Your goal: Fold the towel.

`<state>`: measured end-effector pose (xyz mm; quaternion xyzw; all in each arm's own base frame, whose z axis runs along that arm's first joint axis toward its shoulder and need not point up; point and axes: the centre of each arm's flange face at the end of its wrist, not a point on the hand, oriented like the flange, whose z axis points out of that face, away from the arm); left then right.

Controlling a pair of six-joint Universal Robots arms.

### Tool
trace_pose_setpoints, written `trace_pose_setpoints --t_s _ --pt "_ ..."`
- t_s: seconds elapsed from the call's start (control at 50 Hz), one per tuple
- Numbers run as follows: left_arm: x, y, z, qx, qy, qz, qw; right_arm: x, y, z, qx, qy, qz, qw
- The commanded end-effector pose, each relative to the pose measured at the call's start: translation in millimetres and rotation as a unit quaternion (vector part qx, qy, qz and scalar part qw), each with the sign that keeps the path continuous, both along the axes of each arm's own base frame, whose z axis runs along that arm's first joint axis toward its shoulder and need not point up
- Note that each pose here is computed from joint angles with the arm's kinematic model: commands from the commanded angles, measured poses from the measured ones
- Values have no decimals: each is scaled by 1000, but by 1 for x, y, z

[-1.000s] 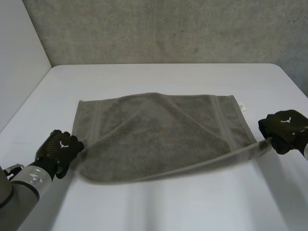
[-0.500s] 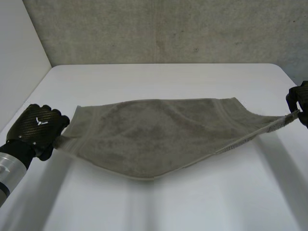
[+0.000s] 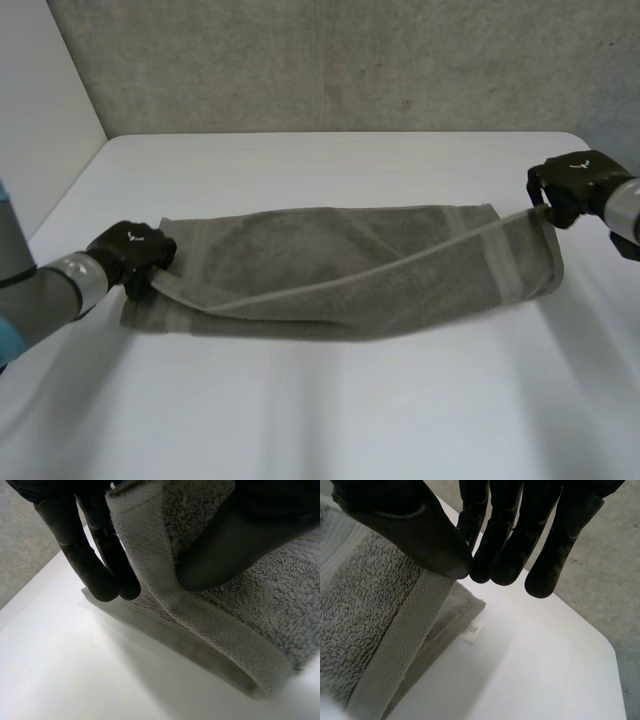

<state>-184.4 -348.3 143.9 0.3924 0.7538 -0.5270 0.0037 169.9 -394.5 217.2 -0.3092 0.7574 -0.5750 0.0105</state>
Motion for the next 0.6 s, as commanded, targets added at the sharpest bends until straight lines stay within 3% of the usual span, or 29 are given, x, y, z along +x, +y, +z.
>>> trace_pose_setpoints --t_s 0.02,0.18,0.36,0.48,0.6 --pt "-19 -58 6 -53 21 34 998 12 -52 -20 -25 -75 -38 996" --pt "-23 -97 1 -62 27 80 994 29 -86 -28 -94 -92 -65 989" --pt "-42 -113 -10 -64 35 72 995 46 -98 -39 -119 -97 -53 987" --pt "-40 -128 -22 -89 27 105 990 50 -110 -49 -142 -100 -50 984" --pt "-51 -129 -26 -101 27 104 989 52 -111 -64 -134 -98 -44 985"
